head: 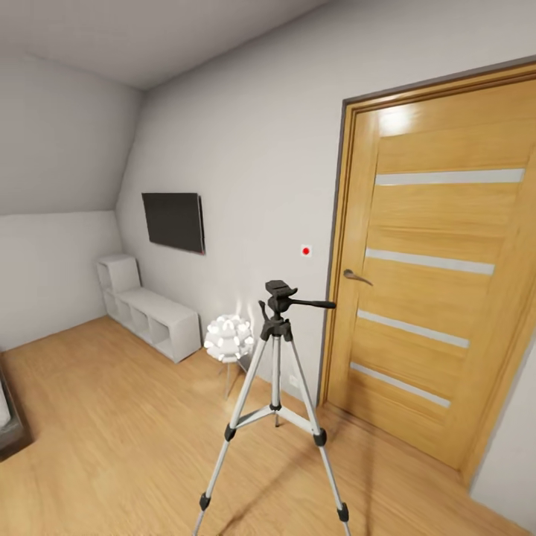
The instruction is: Attach the digital camera to the camera tripod in the bedroom.
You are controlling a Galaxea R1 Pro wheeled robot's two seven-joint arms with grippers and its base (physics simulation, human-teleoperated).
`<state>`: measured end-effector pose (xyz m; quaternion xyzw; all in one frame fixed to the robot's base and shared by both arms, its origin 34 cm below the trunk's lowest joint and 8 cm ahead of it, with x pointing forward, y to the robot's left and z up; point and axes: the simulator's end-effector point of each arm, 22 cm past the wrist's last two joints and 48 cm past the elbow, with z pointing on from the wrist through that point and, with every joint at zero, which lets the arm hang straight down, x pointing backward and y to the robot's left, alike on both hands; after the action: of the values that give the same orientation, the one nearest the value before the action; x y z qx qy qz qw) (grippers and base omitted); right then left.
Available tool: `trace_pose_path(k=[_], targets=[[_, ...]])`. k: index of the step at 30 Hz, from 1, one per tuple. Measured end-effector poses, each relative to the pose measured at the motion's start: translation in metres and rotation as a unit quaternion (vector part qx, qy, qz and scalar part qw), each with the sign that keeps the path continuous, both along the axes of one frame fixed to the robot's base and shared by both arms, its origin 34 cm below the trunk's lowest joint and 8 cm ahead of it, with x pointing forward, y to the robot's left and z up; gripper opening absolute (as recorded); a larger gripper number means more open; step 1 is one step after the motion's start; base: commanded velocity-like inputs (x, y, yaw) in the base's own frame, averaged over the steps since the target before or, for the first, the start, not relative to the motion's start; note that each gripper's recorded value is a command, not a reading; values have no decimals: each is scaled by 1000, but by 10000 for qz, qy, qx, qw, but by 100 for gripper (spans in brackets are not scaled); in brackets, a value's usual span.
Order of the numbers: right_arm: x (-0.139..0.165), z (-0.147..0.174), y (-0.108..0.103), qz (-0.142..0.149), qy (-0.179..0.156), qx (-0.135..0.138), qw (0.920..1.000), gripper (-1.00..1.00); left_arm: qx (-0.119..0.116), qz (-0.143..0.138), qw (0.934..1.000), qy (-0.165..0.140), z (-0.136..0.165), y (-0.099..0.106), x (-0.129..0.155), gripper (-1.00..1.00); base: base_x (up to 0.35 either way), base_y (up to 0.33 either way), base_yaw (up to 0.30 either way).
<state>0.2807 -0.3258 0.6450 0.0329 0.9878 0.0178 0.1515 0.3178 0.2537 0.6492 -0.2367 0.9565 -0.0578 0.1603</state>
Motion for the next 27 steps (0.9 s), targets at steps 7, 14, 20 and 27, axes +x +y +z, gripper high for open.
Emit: trace_pose_path(k=[7,14,20,27], targets=[[0,0,-1,-3,-8,-8,10000,100,0,-4,10000,0,0,0,0,-100,48,0,51],[0,0,0,2,-10,-9,10000,100,-4,-5,10000,2,0,0,0,-100,260,-46,4],[0,0,-1,-1,-11,-11,10000,100,-8,-6,10000,3,0,-1,0,-100,294,-128,0],[0,0,-1,-4,-5,-11,10000,100,-7,-6,10000,3,0,-1,0,-100,289,-154,0]])
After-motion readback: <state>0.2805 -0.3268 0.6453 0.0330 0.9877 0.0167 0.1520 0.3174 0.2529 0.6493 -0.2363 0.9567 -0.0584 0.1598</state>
